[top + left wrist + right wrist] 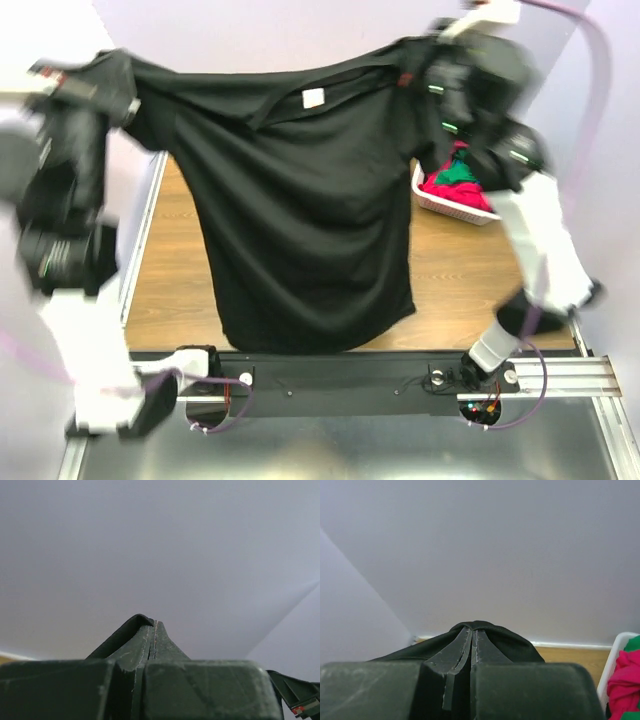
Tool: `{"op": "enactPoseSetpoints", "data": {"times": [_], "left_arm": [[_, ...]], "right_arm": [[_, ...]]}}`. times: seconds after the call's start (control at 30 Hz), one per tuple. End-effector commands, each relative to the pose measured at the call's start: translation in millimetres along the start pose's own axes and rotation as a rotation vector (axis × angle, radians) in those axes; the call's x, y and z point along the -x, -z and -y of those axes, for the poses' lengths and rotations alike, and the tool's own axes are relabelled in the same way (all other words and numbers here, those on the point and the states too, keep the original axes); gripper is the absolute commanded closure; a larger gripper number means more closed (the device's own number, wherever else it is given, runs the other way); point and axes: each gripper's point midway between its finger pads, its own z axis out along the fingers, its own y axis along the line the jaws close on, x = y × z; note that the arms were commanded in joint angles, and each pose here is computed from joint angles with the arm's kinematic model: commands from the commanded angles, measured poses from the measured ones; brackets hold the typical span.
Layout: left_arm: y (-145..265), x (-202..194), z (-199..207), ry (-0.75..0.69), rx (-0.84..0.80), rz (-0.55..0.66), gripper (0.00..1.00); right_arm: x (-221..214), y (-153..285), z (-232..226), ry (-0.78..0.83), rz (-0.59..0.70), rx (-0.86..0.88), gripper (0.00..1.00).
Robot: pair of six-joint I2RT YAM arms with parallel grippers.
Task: Fold and stack the t-shirts
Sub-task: Flatten the tshirt out
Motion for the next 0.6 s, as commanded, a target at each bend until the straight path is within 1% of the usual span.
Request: {"op": "enactPoseSetpoints", "data": {"times": [0.0,0.07,0.13,0.17,0.3,0.37,0.4,0.43,0.47,0.53,0.57], "left_arm": [[-52.9,-17.6,-32.6,-0.061,0.092,0.009,1.0],[-70.3,-20.6,-35.0,-0.071,0.096,0.007,1.0],[-77.4,-18.9,-34.1,-0.079,0.094,0.009,1.0],[-81.9,-7.0,-35.7,-0.09,0.101,0.041,1.0],[-82.2,11.0,-29.1,-0.111,0.089,0.081,1.0],[-77.6,14.4,-31.8,-0.129,0.101,0.09,1.0],[-75.6,13.2,-36.1,-0.133,0.116,0.087,1.0],[-72.7,11.4,-39.6,-0.137,0.128,0.083,1.0],[-67.4,1.2,-52.4,-0.136,0.167,0.062,1.0],[-60.2,-10.6,-63.8,-0.134,0.192,0.042,1.0],[-45.2,-8.5,-62.1,-0.126,0.194,0.048,1.0]], "right_arm": [[-19.6,-44.4,2.4,0.065,0.025,-0.067,1.0],[-22.9,-60.6,-4.5,0.072,0.045,-0.049,1.0],[-17.4,-68.3,-2.1,0.07,0.078,-0.051,1.0],[-12.4,-73.0,-3.6,0.057,0.109,-0.042,1.0],[4.3,-71.8,-1.0,0.029,0.152,-0.013,1.0],[-0.8,-70.7,0.7,0.032,0.136,-0.009,1.0],[7.0,-62.4,0.5,0.027,0.143,-0.003,0.99],[-8.0,-64.6,3.1,0.041,0.108,-0.007,0.99],[-11.2,-62.0,4.9,0.044,0.097,-0.01,1.0],[-15.5,-52.0,11.6,0.052,0.074,-0.024,0.99],[-47.1,-54.5,19.3,0.079,0.006,-0.044,1.0]]}}
